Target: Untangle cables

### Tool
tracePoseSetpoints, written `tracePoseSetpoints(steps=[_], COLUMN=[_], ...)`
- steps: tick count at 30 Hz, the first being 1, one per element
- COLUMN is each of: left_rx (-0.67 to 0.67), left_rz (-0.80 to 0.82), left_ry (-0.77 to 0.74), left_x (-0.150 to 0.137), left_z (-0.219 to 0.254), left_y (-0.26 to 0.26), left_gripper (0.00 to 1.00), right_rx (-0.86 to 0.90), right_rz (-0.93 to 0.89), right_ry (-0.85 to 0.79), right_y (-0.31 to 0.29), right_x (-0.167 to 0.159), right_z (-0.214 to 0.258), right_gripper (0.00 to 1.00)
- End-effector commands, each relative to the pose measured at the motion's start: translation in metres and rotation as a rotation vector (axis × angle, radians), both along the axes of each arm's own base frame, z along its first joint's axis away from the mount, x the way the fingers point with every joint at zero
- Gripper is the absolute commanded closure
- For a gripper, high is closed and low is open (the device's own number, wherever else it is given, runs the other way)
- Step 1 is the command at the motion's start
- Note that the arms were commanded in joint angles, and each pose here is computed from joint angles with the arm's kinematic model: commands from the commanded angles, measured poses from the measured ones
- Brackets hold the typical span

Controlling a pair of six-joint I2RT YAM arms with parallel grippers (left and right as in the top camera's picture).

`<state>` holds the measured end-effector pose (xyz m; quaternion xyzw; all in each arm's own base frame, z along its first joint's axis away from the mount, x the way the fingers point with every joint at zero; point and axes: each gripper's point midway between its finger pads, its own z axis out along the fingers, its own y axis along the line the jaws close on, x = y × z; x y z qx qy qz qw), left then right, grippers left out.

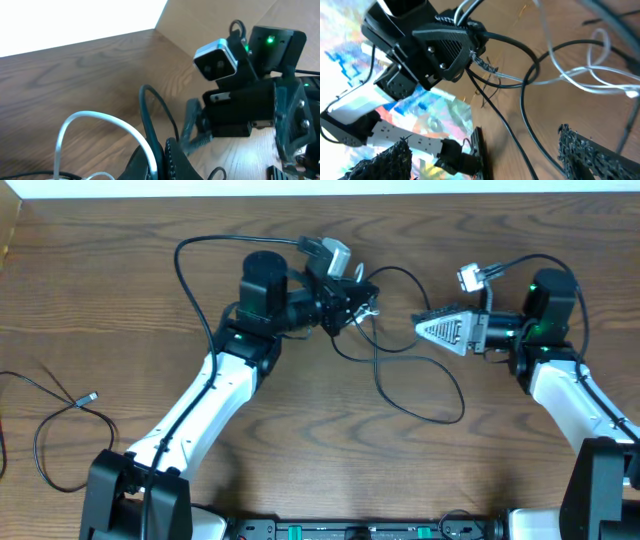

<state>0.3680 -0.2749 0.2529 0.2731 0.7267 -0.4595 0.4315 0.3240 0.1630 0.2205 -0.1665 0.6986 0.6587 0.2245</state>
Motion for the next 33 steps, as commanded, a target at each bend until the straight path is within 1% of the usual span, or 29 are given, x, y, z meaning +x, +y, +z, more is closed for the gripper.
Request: tracePoseSetpoints(steps=[1, 11, 16, 18, 20, 23, 30, 31, 33], left_rx=[-0.008, -0.057, -0.077, -0.081, -0.082, -0.083, -0.083, -0.083, -0.084], left_rz=[-0.023, -0.084, -0.085, -0.086, -0.091, -0.103, -0.109, -0.109, -0.109], left_ry=[-0.054, -0.134, -0.14, -0.145, -0.148, -0.149, -0.149, -0.149, -0.149], left_x=[-0.006, -0.021, -0.022, -0.022, -0.023, -0.027, -0.03, -0.03, -0.03], left_z=[0.011, 0.031, 0.037, 0.038, 0.039, 0.039, 0.039, 0.039, 0.039], left_y=[-0.013, -0.036, -0.038, -0.038, -0.04, -0.044, -0.047, -0.047, -0.047], left_gripper=[0.92, 0.92, 0.92, 0.93, 0.92, 0.92, 0.92, 0.92, 0.92], right_rx=[-0.01, -0.071, -0.192, -0.233, -0.233, -0.233, -0.232, -0.238, -0.251], right_rz=[0.038, 0.017, -0.106, -0.115, -0.109, -0.097, -0.046, -0.043, -0.045], right_ry=[-0.081, -0.152, -0.101, -0.103, -0.112, -0.128, -0.143, -0.147, -0.143], right_y=[0.015, 0.041, 0.035, 0.034, 0.036, 0.04, 0.056, 0.059, 0.062], right_x=[-0.007, -0.004, 0.012, 0.011, 0.01, 0.008, -0.002, -0.003, -0.004], right_z=[0.005, -0.006, -0.035, -0.045, -0.045, -0.045, -0.045, -0.046, -0.048], right_gripper=[0.08, 0.1, 0.09, 0.08, 0.08, 0.12, 0.14, 0.18, 0.23])
